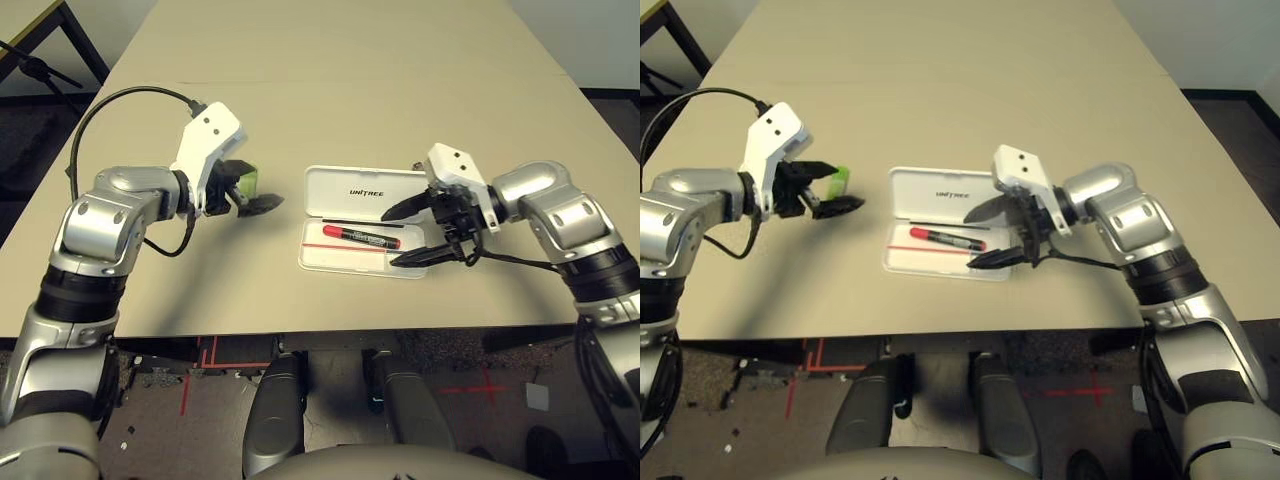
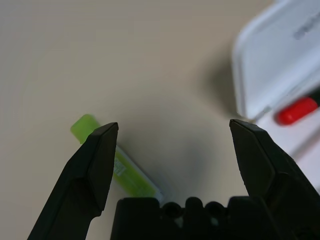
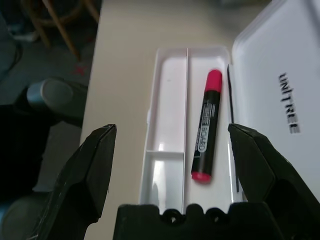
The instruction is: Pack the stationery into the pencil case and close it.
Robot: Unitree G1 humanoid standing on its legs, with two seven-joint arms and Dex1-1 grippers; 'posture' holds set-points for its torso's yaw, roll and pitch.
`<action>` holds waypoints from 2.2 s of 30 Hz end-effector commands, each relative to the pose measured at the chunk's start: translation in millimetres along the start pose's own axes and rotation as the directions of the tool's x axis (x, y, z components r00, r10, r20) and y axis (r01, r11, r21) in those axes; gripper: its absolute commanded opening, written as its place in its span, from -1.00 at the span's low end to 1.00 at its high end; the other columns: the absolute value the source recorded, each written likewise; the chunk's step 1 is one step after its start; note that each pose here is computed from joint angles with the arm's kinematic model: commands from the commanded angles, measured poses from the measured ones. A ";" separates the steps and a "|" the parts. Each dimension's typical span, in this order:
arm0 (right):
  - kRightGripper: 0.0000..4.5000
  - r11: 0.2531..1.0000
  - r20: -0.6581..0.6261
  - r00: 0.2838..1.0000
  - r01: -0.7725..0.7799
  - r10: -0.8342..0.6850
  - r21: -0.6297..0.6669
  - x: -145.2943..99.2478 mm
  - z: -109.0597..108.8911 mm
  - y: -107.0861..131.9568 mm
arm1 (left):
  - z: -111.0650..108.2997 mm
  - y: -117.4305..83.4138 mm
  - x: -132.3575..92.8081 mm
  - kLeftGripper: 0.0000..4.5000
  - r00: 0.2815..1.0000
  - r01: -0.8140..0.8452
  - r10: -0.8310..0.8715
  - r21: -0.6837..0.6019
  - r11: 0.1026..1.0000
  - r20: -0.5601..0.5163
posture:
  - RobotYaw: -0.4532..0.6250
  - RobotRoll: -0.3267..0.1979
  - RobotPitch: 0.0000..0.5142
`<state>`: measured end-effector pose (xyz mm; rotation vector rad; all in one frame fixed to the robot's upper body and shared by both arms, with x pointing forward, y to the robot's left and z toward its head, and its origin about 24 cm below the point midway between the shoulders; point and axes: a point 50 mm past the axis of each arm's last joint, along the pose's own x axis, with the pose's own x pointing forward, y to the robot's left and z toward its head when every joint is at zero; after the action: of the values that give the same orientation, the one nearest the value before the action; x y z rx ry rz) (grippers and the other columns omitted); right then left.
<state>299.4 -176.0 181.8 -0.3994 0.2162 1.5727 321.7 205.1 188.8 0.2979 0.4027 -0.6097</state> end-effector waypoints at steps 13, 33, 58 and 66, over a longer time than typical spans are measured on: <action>0.98 0.993 0.097 0.994 -0.057 0.047 0.105 -31.6 -10.4 15.1 | -21.4 23.4 23.5 1.00 0.963 -0.230 0.194 -0.191 0.954 -0.189 | -0.12 0.25 -0.34; 1.00 0.990 0.161 0.986 -0.071 0.051 0.122 -23.2 -11.1 23.4 | -42.7 31.3 41.3 0.39 0.914 -0.222 0.145 -0.169 0.960 -0.378 | -0.18 0.25 -0.33; 1.00 0.992 0.159 0.986 -0.061 0.043 0.108 -24.1 -6.4 15.4 | -27.5 24.3 19.0 -0.52 0.958 -0.046 0.050 0.018 0.999 -0.283 | -0.05 0.25 -0.35; 1.00 0.996 0.130 0.991 -0.046 0.036 0.078 -26.4 -9.9 9.5 | -17.8 19.0 -2.0 -0.52 0.976 0.061 -0.025 0.156 0.986 -0.217 | 0.04 0.25 -0.37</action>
<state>289.8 -202.5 182.1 -0.2011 0.1838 1.6217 331.1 229.1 175.0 0.4813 0.5899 -0.6079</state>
